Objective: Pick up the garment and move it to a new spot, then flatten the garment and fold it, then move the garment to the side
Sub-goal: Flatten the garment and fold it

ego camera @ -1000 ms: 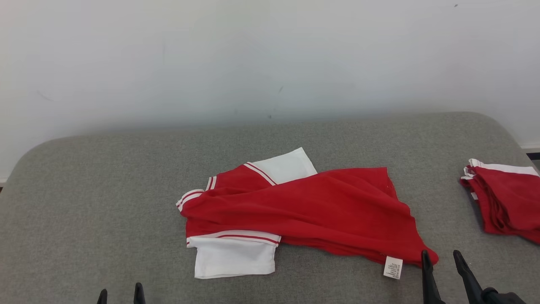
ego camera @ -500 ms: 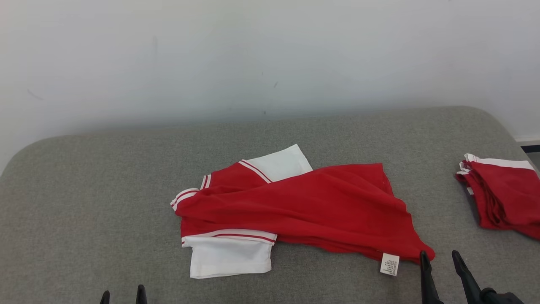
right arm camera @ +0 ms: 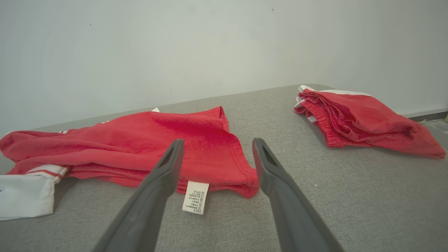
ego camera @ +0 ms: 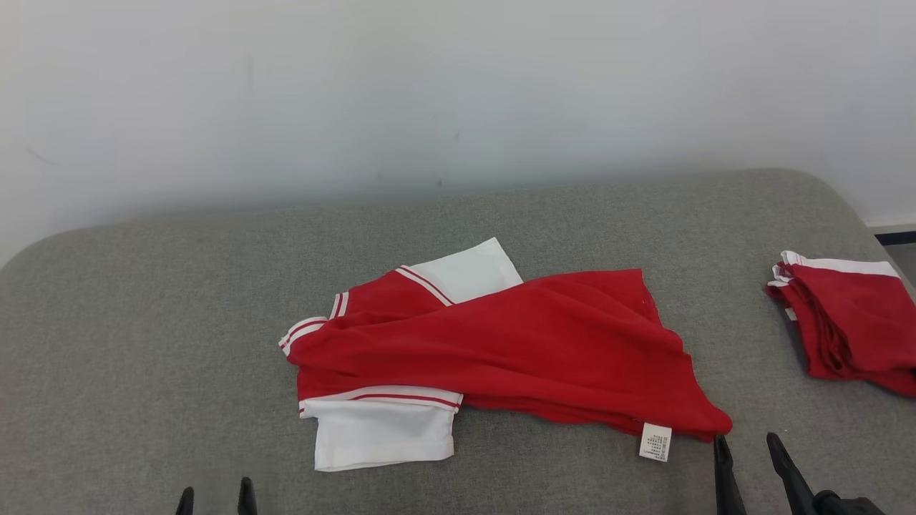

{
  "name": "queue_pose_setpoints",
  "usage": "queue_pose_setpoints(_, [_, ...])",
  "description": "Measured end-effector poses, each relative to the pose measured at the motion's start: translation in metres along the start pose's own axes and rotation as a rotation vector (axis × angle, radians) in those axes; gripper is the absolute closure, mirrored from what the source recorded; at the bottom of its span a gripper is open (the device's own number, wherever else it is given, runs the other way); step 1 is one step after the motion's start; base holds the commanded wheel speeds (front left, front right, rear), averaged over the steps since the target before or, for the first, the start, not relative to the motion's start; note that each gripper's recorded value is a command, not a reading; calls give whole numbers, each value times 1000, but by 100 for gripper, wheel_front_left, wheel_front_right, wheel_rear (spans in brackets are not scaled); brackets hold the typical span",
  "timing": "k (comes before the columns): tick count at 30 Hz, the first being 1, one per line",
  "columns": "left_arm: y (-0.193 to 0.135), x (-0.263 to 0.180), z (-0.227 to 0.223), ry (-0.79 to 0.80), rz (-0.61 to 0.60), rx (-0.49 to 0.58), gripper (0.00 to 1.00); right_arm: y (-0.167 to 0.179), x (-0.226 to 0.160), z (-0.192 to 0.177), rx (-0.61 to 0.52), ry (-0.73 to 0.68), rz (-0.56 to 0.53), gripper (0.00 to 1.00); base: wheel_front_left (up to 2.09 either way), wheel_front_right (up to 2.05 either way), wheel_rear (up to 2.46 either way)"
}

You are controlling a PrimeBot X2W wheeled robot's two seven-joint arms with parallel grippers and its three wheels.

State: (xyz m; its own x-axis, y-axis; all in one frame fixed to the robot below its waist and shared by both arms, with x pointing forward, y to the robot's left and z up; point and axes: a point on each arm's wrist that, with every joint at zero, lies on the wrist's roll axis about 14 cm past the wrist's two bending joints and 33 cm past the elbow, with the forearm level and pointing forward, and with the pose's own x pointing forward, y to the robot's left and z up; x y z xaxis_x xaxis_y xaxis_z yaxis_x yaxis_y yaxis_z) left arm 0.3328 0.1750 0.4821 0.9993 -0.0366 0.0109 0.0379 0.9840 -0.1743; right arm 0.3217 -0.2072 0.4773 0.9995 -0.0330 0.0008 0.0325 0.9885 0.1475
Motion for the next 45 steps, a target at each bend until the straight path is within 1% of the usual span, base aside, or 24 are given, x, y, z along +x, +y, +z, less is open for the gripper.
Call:
queue_pose_setpoints(6, [-17,9,-23,71,-58,-9,0,-23,-4,-29,1,143,-68,0,0,0,0])
queue_pose_setpoints(9, [-24,15,-51,176,-81,7,0,-29,-1,-34,-8,184,-84,0,0,0,0])
queue_pose_setpoints(18, [-39,62,-79,331,-120,32,0,-32,27,-41,-16,254,-90,0,0,0,0])
queue_pose_setpoints(22, [-41,72,-99,419,-114,23,0,-33,33,-55,-17,306,-91,0,0,0,0])
queue_pose_setpoints(27, [-46,79,-119,488,-124,23,0,-37,35,-70,-14,357,-104,0,0,0,0])
queue_pose_setpoints(33, [-51,78,-126,521,-142,22,0,-41,37,-79,-24,394,-107,0,0,0,0])
queue_pose_setpoints(45, [-60,74,-126,532,-177,7,0,-33,49,-89,-67,443,-42,0,0,0,0])
